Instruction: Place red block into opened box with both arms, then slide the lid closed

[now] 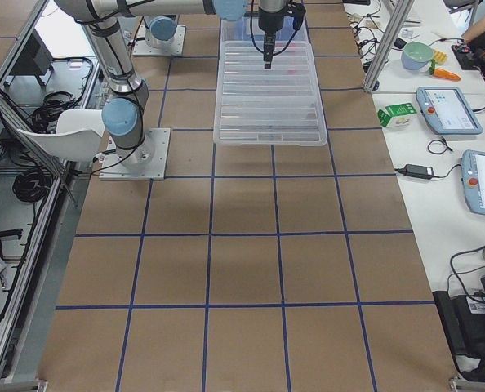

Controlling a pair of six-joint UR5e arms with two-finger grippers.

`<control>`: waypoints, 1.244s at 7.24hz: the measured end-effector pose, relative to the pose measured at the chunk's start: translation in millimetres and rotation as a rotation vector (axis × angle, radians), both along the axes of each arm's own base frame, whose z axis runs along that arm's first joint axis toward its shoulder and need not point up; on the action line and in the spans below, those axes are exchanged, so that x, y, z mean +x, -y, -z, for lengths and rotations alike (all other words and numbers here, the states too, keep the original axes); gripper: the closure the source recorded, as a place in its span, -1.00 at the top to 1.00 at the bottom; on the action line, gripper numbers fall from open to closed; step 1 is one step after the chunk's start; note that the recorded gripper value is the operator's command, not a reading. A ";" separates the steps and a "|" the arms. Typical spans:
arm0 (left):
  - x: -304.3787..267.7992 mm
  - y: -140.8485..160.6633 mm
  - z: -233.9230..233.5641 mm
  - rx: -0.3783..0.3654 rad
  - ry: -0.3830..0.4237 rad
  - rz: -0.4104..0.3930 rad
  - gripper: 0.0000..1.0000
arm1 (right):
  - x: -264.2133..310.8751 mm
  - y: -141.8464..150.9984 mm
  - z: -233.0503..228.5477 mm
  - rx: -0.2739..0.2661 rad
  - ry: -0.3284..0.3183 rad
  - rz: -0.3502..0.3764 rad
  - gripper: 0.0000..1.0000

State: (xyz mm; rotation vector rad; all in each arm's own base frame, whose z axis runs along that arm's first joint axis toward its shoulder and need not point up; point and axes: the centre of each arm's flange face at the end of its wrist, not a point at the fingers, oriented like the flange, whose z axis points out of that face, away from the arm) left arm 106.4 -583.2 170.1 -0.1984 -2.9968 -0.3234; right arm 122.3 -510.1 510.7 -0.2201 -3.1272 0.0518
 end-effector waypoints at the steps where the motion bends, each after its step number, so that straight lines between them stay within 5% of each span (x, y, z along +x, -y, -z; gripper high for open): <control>1: 0.6 1.5 -2.8 -0.006 0.002 -0.002 -1.00 | 1.1 0.2 1.0 0.002 -0.001 0.000 1.00; 3: 1.7 13.1 -35.4 -0.050 0.029 0.004 -1.00 | 1.2 0.2 1.5 0.004 -0.006 0.000 1.00; 6: 2.0 33.7 -149.3 -0.069 0.047 -0.002 -1.00 | 0.2 0.3 -0.1 0.001 -0.017 0.000 1.00; 9: -99.4 24.9 -251.8 -0.083 0.081 -0.052 -1.00 | 0.2 0.2 -1.8 -0.002 -0.018 0.000 1.00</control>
